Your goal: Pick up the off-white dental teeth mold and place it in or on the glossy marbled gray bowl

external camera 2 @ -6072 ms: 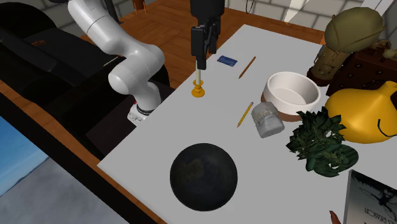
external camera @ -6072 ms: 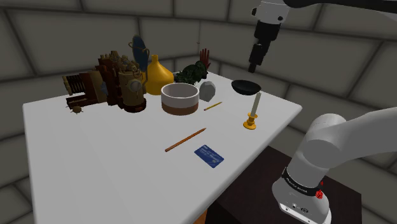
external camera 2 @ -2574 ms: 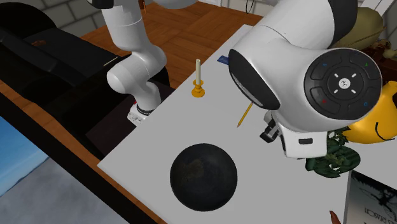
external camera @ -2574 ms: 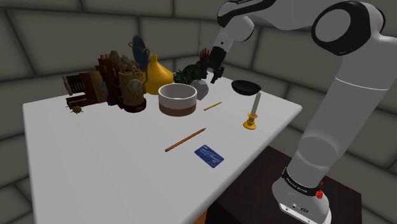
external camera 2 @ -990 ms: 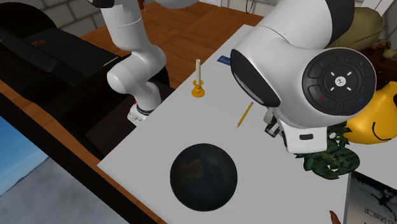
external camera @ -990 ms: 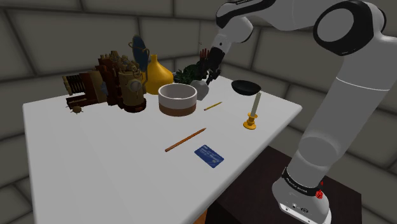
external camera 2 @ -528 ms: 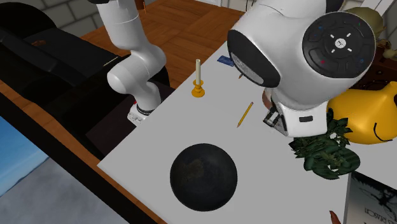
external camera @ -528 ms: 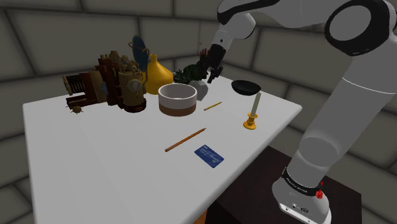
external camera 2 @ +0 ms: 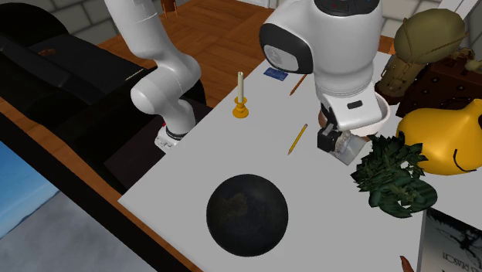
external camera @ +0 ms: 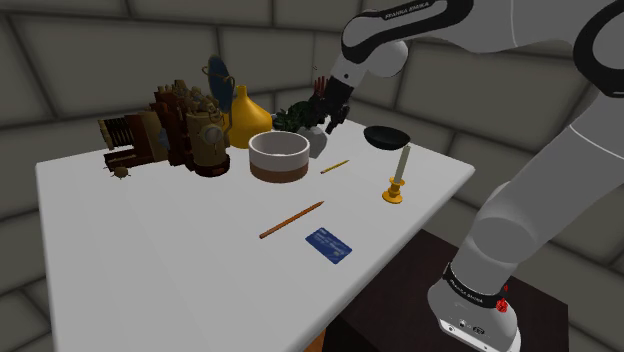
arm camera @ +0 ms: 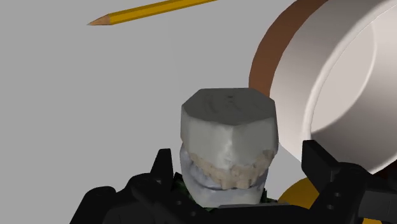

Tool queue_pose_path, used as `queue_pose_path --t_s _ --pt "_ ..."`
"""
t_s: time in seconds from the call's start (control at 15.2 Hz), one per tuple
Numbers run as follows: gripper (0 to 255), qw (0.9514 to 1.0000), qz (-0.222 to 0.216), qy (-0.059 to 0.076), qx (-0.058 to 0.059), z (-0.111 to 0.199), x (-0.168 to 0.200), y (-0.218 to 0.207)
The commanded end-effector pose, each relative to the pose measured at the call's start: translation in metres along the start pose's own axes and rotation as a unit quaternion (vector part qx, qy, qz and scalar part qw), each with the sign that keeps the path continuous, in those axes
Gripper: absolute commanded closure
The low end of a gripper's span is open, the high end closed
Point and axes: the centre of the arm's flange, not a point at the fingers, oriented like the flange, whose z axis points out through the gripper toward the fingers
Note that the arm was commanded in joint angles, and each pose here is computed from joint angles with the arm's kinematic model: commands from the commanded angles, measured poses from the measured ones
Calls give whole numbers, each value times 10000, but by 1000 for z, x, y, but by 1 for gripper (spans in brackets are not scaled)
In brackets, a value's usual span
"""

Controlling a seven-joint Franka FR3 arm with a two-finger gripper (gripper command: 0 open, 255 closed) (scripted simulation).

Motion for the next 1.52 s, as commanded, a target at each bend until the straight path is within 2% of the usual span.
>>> queue_pose_path --t_s 0.0,0.46,0.53,1.12,1.45 --pt "0 10000 -2 11 -5 8 -1 0" --pt "0 10000 -2 10 -5 8 -1 0" --pt "255 10000 -2 10 -5 8 -1 0" --pt "255 10000 -2 11 -5 8 -1 0" --pt "255 10000 -2 11 -5 -16 4 -9"
